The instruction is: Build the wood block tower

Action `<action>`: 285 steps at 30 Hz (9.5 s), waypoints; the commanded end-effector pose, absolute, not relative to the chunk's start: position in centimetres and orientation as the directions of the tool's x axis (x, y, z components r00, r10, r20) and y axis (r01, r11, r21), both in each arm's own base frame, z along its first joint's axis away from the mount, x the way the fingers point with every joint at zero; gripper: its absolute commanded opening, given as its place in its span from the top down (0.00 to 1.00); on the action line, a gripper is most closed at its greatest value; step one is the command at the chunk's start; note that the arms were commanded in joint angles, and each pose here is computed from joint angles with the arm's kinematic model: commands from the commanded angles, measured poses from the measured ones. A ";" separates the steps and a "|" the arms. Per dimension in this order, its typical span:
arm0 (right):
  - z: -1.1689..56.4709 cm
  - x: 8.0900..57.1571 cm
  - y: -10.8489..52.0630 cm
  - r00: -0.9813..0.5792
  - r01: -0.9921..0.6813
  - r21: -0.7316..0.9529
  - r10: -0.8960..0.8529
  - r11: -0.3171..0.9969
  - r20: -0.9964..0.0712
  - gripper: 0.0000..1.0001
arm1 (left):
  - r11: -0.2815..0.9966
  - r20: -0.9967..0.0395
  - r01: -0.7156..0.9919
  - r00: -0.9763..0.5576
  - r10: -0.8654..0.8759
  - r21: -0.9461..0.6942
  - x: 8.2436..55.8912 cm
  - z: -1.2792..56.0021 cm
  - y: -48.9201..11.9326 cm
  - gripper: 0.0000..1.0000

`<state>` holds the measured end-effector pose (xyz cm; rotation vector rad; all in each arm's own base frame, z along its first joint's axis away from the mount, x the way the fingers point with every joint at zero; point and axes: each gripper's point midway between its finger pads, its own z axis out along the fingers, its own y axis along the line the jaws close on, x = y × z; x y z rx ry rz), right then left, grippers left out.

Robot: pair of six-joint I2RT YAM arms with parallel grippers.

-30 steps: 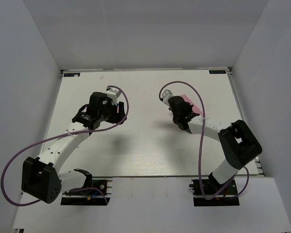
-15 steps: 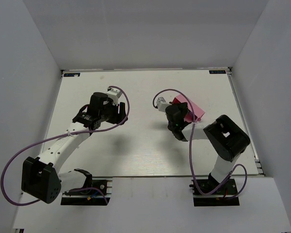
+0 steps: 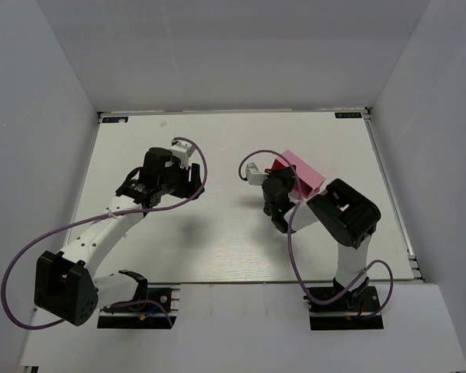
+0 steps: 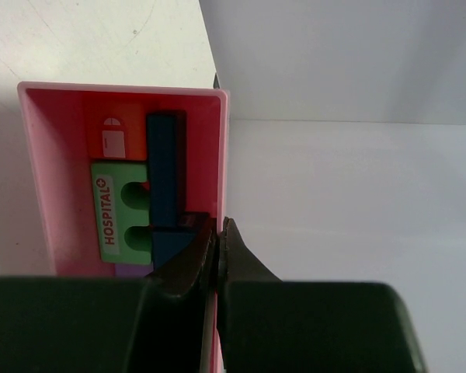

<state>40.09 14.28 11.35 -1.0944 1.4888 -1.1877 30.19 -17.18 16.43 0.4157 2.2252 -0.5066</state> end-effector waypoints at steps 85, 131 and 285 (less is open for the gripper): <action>8.1 37.8 10.0 -0.550 -0.685 -0.098 -0.602 0.722 -0.579 0.10 | 0.779 -0.806 0.577 -0.568 0.165 -0.247 29.9 19.1 -21.0 0.23; 11.9 38.7 9.8 -0.445 -0.574 -0.392 -0.676 0.719 -0.588 1.00 | 0.776 -0.787 0.581 -0.587 0.191 -0.246 29.5 17.9 -21.2 0.22; 7.3 44.4 -0.3 -0.811 -0.175 0.621 0.246 0.764 -0.531 0.12 | 0.707 -0.777 0.666 -0.566 0.275 -0.236 29.4 17.5 -25.6 0.21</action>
